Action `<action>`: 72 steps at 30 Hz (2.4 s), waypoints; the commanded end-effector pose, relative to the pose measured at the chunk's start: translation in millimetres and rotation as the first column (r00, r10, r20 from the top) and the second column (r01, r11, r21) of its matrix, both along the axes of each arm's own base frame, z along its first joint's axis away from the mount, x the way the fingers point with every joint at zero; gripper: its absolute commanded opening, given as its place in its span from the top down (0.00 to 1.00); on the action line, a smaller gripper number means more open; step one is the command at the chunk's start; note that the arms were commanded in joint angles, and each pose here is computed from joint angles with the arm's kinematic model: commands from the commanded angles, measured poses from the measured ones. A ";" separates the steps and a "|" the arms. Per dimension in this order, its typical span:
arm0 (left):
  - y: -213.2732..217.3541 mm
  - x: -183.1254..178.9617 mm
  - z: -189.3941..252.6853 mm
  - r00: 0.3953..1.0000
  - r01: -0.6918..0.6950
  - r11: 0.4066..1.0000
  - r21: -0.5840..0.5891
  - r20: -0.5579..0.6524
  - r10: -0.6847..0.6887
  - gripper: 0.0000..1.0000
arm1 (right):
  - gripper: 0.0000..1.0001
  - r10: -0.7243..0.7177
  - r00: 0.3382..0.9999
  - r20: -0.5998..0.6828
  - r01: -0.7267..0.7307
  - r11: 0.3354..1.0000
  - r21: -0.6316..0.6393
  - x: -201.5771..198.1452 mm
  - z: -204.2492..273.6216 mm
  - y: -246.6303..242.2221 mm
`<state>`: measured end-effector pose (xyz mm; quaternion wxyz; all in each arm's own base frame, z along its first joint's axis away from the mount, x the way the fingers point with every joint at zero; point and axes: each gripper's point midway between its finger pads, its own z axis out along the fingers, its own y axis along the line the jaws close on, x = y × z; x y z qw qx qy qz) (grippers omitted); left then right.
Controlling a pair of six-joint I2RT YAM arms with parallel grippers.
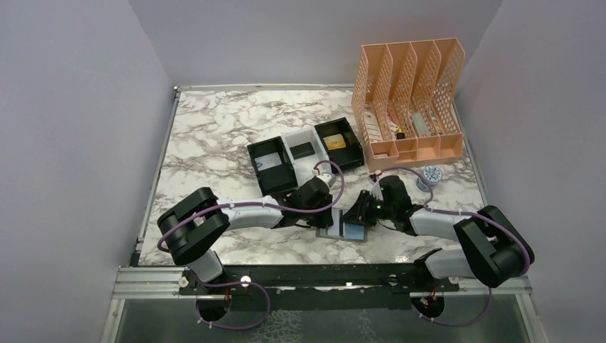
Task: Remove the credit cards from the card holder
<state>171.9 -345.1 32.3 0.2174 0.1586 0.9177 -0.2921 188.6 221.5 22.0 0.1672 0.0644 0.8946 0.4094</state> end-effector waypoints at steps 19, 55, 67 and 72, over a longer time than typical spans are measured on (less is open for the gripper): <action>16.3 -6.5 -20.3 1.000 -0.002 0.995 0.099 -0.027 0.004 0.77 | 0.96 -0.035 0.999 -0.014 0.035 0.999 -0.032 -5.0 2.7 -10.4; 18.7 -9.1 -27.3 0.999 0.018 0.991 0.135 -0.047 -0.012 0.80 | 0.83 -0.025 0.999 -0.024 0.027 0.994 0.108 -11.3 5.6 0.2; 18.0 -10.0 -27.1 0.999 0.021 0.991 0.132 -0.051 -0.014 0.81 | 0.77 -0.020 0.999 -0.027 0.023 0.992 0.121 -8.7 2.4 3.4; 17.2 -10.3 -27.5 0.998 0.027 0.991 0.133 -0.053 -0.020 0.81 | 0.73 -0.017 0.999 -0.035 0.020 0.993 0.114 -8.1 -0.8 3.7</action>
